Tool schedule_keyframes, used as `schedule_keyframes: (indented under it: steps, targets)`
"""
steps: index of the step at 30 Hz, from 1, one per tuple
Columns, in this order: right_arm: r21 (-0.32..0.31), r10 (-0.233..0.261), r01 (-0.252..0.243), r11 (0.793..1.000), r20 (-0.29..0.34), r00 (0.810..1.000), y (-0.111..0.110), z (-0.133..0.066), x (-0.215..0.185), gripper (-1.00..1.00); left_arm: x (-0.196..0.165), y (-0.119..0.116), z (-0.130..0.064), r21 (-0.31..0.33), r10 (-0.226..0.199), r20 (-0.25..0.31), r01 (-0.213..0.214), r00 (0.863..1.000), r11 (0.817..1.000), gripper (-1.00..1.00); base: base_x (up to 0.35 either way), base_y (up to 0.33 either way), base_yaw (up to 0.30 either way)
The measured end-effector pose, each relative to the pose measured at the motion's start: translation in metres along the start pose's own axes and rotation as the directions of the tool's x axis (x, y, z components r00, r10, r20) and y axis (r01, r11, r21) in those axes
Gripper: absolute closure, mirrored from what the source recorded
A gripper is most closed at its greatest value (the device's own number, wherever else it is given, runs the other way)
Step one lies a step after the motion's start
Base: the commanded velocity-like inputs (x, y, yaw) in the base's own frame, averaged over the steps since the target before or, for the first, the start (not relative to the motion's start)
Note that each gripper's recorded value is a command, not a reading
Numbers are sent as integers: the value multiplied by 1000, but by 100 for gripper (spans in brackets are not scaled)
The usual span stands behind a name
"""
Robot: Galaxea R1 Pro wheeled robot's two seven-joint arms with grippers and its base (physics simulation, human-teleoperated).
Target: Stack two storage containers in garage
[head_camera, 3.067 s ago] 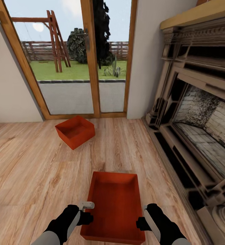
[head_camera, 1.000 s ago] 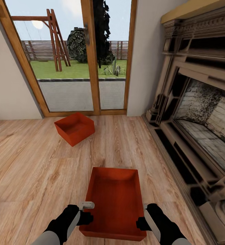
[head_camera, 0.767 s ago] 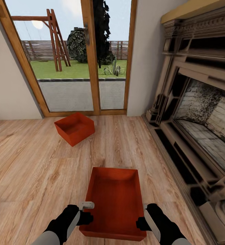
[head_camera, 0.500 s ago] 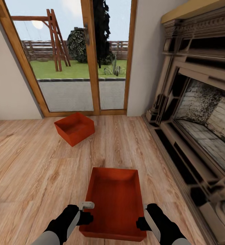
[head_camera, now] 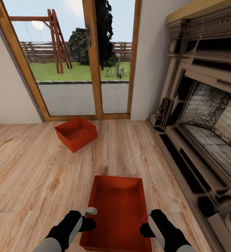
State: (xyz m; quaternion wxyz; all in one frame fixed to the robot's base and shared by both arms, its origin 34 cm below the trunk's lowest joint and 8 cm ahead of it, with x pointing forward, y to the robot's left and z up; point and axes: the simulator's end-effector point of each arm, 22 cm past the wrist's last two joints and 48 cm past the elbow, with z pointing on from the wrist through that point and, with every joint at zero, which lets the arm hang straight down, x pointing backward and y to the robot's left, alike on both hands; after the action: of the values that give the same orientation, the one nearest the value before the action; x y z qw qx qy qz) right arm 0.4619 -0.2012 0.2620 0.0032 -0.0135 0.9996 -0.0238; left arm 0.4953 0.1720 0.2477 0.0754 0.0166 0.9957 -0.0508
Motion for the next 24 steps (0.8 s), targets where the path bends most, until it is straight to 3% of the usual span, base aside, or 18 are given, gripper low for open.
schedule_keyframes:
  steps: [6, 14, 24]
  targets:
    - [0, 0, 0, 1000, 0, 1000, 0, 0, 0, -100, 0, 0, 0, 0, 0, 0, 0, 1000, 1000, -100, 0, 0, 0]
    - [0, 0, 0, 1000, 1, 1000, 1, 18, 4, -100, 7, 1, 17, 0, 0, 0, 0, 1000, 1000, -100, 0, 0, 0]
    - [-1, 0, 0, 1000, 0, 1000, 1, 18, 4, -100, 7, 1, 17, 0, 0, 0, 0, 1000, 1000, -100, 0, 0, 0]
